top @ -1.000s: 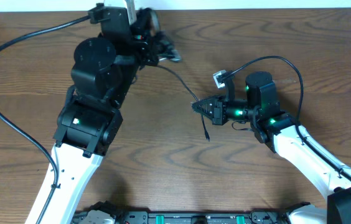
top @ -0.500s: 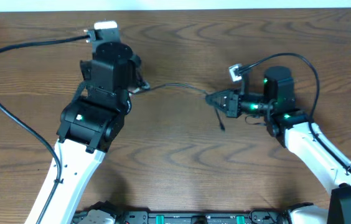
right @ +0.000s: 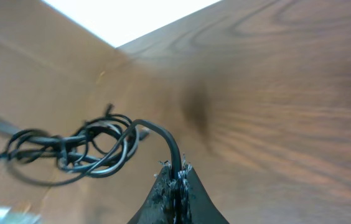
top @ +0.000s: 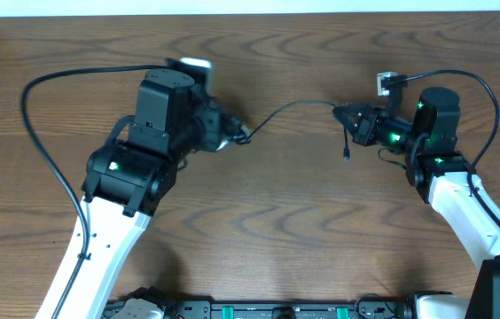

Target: Untangle cables

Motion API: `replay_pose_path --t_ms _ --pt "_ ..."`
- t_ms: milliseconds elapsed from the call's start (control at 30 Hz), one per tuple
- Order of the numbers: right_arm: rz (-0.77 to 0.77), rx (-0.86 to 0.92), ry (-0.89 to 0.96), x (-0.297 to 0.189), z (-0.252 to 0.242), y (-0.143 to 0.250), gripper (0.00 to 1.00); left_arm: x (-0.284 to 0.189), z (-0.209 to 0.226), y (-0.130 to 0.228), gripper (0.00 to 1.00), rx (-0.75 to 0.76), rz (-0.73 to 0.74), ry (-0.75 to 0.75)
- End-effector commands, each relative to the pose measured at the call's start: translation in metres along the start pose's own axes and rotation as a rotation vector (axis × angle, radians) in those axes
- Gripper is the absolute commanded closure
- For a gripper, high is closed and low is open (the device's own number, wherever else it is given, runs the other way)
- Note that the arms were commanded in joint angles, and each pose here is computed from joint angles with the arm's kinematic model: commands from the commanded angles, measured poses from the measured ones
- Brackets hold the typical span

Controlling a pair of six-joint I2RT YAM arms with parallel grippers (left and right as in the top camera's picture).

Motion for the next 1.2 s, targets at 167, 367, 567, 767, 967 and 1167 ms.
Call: replay_pose_path --t_ms 167,367,567,767,967,1167 --pt "-0.276 -0.056 0.253 -0.013 -0.030 -0.049 0.99 -0.022 -0.083 0.002 0.93 0.024 0.012 0.579" --pt "-0.399 -0.062 0.358 -0.028 -0.045 -0.070 0.99 -0.023 -0.083 0.017 0.93 0.039 0.075 0.584" --pt "-0.474 -0.103 0.329 -0.032 -0.035 -0.087 0.99 -0.053 -0.119 0.012 0.93 0.036 0.042 0.884" --pt "-0.525 -0.060 0.290 -0.033 -0.027 -0.094 0.99 -0.087 -0.167 0.009 0.93 0.139 -0.005 1.150" --pt "-0.525 -0.056 0.258 -0.023 -0.019 -0.091 0.99 -0.116 -0.220 0.010 0.93 0.318 -0.086 1.305" --pt "-0.437 -0.056 0.242 0.011 -0.021 -0.067 0.99 -0.135 -0.243 -0.004 0.93 0.355 -0.180 1.378"
Point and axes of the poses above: each gripper's point midway between its finger pads, its own x axis out along the fingers, its own z axis along the line the jaws close on, y = z × x, the point moved 2 cm from there along -x, back along the fingers, and after that the axes turned 9 degrees about x, right-handed, at the moved point
